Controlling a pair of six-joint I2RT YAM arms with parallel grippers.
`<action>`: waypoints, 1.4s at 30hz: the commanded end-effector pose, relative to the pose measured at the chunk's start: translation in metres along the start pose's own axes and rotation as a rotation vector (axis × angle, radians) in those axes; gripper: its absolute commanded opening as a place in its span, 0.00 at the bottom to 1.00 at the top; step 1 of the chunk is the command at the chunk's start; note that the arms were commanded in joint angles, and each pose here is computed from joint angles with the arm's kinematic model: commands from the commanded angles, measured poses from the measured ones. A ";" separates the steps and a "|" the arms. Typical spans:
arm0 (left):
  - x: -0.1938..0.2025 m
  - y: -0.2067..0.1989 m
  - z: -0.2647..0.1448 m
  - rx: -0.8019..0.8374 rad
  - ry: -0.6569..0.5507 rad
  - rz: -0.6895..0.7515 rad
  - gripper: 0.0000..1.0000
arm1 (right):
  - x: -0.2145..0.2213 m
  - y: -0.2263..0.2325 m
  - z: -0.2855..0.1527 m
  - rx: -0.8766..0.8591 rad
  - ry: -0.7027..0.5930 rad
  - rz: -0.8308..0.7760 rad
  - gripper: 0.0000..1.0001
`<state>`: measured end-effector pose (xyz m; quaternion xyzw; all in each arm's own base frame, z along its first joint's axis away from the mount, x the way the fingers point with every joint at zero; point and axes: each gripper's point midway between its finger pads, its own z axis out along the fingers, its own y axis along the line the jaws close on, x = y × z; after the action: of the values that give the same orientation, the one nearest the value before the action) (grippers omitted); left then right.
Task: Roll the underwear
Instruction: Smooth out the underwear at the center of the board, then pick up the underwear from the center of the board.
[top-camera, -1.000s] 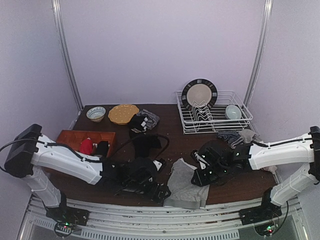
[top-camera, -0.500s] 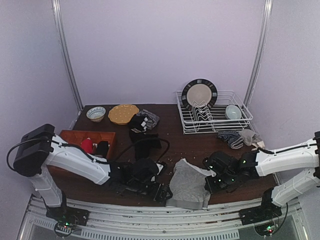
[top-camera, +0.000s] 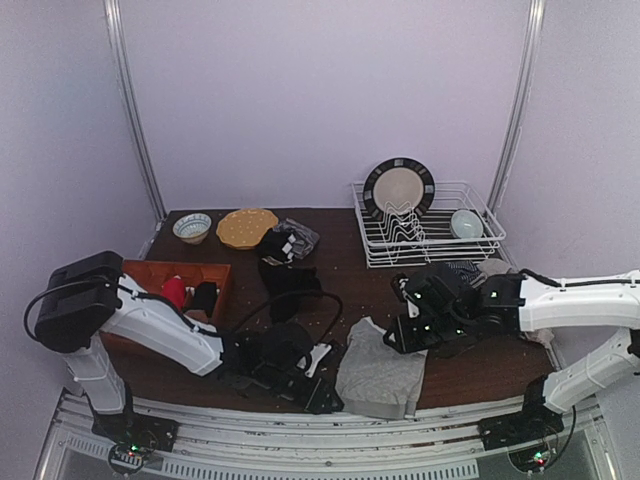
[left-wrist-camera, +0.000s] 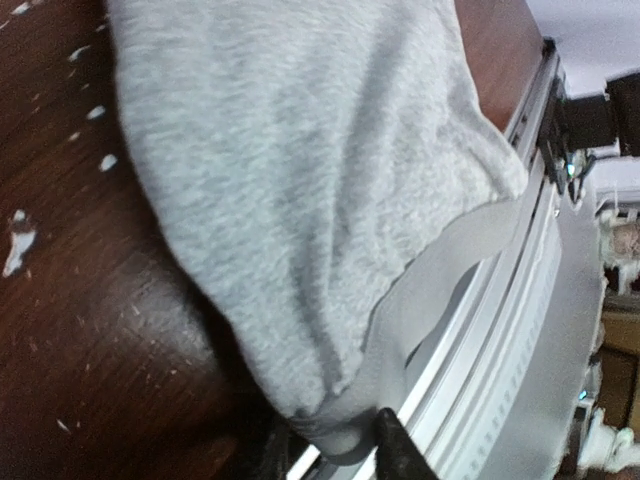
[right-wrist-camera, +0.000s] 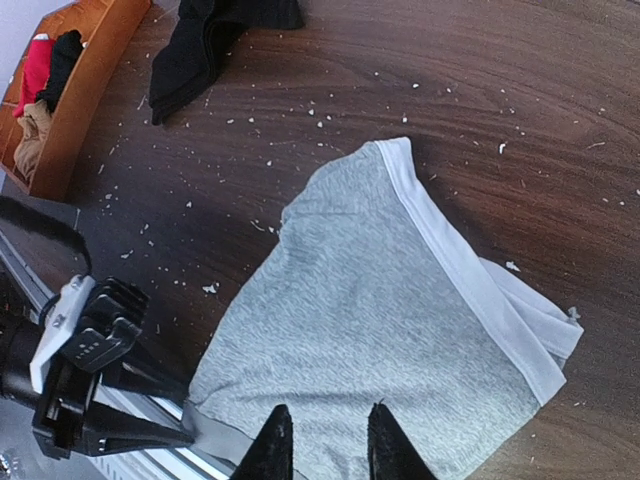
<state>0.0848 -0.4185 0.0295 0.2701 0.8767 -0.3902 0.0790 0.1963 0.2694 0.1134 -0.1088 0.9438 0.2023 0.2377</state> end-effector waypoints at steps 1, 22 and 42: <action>0.013 0.007 0.008 0.006 0.044 -0.019 0.19 | -0.011 0.004 0.005 0.018 -0.023 0.045 0.25; -0.001 0.018 0.002 -0.091 -0.014 0.028 0.00 | -0.038 -0.002 0.084 0.312 -0.014 0.288 0.50; -0.004 0.031 -0.022 -0.272 -0.049 0.098 0.00 | -0.035 0.048 0.126 0.052 0.103 0.327 0.00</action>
<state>0.0949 -0.4040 0.0200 0.2795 0.8932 -0.3333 0.1138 0.2675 0.3504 0.0280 0.0600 0.9751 0.1328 0.1672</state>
